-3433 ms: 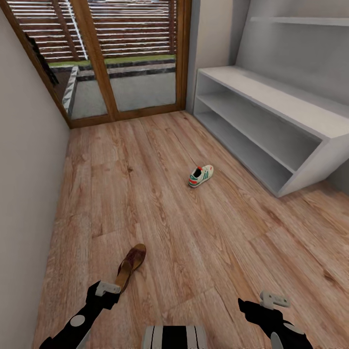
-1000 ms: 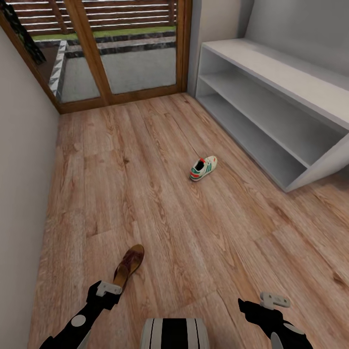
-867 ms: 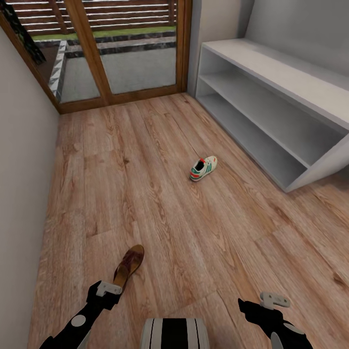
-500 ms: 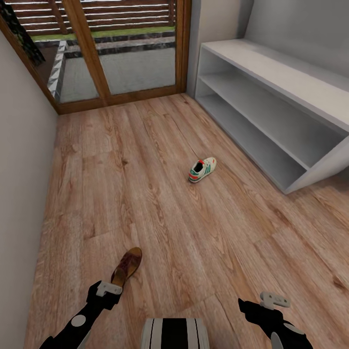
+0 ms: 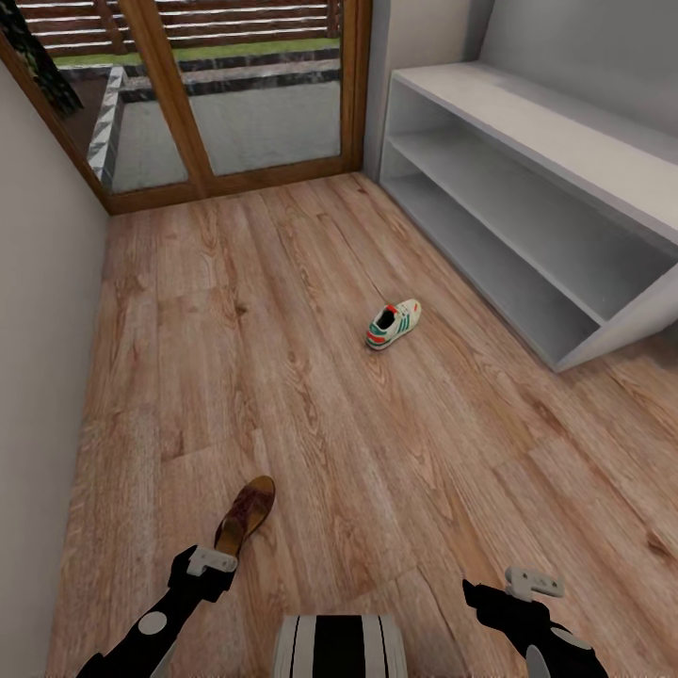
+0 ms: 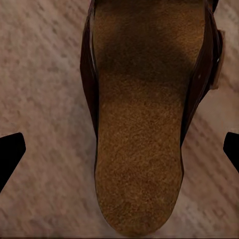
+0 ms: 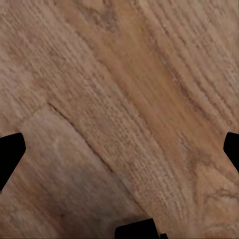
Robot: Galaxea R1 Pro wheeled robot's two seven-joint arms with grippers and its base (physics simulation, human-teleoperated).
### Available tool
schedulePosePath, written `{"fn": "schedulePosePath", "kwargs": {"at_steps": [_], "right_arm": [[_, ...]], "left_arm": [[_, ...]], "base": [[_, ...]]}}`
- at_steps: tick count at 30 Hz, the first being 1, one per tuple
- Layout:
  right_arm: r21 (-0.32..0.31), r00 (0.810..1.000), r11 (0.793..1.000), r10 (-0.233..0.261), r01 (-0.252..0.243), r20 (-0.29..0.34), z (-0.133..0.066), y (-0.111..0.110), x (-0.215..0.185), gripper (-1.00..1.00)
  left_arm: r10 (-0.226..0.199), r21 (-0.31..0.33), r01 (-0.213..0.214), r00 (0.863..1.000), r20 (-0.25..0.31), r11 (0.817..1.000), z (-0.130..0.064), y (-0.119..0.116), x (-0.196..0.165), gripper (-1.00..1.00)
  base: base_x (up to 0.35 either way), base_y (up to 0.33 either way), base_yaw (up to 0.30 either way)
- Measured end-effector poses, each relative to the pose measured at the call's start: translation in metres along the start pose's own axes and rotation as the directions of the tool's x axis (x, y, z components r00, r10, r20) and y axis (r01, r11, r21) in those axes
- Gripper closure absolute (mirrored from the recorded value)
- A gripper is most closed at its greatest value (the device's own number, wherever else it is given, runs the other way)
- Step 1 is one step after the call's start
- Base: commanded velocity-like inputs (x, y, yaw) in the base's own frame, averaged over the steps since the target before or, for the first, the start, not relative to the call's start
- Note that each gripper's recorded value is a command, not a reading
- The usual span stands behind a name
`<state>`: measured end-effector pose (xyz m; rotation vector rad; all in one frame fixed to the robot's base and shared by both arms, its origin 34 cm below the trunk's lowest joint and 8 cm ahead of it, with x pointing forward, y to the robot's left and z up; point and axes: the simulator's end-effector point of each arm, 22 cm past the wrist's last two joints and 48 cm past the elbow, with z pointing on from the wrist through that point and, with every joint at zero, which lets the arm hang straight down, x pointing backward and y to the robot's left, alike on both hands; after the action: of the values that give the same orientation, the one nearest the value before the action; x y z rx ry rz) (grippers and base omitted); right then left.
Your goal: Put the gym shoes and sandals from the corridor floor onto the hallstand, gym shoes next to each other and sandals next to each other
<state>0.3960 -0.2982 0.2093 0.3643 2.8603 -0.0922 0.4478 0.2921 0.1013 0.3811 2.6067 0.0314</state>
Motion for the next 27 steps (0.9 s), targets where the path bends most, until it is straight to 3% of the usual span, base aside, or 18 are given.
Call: {"fn": "schedulePosePath", "kwargs": {"at_steps": [18,27], "right_arm": [[0.023,0.995,1.000,-0.008,0.011,-0.097,0.023,-0.007,0.037,-1.00],[0.025,0.995,1.000,-0.009,0.011,-0.103,0.024,-0.007,0.040,-1.00]], "left_arm": [[-0.003,0.027,0.005,0.995,-0.097,1.000,0.011,-0.014,0.053,-1.00],[-0.003,0.028,0.006,0.995,-0.102,1.000,0.012,-0.014,0.056,-1.00]], "base": [[0.000,0.000,0.000],[0.000,0.000,0.000]]}}
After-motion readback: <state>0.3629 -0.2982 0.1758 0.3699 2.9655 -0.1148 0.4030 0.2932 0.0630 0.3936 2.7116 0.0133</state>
